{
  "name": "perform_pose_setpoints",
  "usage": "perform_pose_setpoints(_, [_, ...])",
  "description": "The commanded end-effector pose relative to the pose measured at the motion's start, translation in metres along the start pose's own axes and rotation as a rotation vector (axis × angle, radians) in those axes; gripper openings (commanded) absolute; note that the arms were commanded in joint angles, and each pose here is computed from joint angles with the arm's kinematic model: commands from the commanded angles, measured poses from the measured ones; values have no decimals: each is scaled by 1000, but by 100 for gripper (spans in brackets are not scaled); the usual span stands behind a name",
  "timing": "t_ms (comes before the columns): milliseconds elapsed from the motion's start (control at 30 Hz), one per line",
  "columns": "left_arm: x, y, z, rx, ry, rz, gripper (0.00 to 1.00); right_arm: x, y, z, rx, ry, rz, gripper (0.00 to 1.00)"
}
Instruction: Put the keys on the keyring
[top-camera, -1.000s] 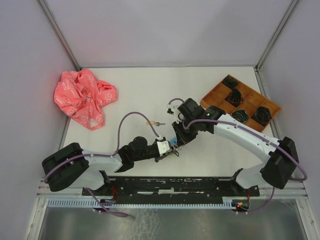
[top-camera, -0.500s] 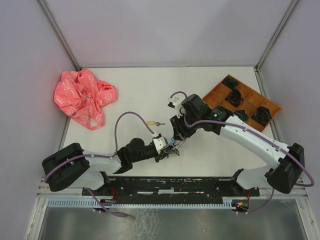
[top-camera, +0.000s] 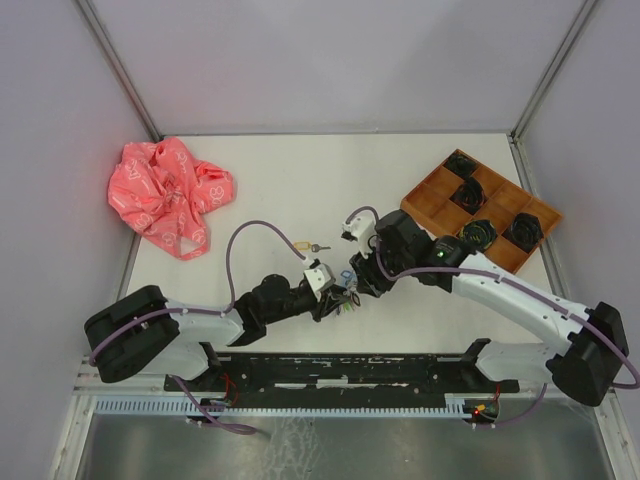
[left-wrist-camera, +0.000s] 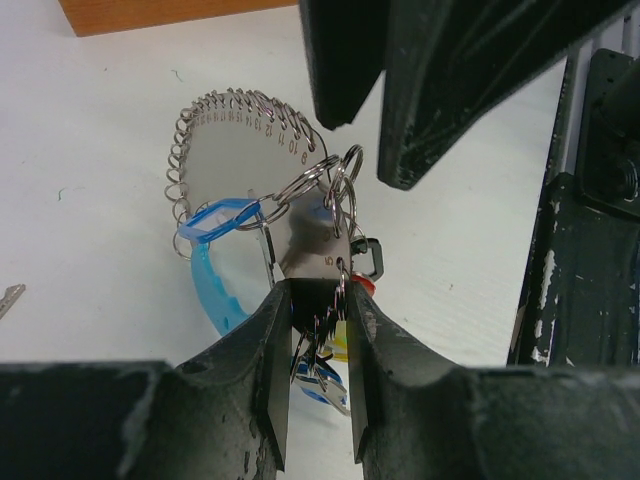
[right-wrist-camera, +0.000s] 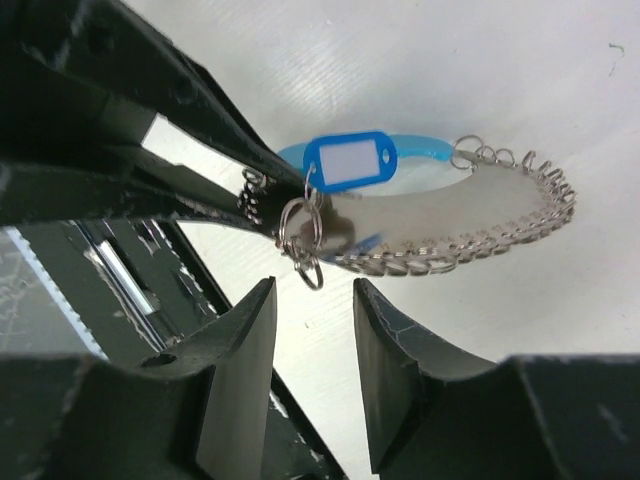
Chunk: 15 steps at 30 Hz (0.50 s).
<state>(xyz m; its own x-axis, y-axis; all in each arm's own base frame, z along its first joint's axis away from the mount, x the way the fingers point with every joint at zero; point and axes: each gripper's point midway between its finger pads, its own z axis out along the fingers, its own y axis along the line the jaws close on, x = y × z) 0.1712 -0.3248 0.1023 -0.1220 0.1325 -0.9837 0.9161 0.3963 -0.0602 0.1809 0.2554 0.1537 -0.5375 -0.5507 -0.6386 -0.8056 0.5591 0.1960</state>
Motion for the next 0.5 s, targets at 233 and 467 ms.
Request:
perform_pose_setpoints(233, [-26, 0, 5, -28, -55, -110, 3, -27, 10, -14, -51, -239, -217, 36])
perform_pose_setpoints(467, [-24, 0, 6, -33, -25, -123, 3, -38, 15, -9, -86, -268, -226, 32])
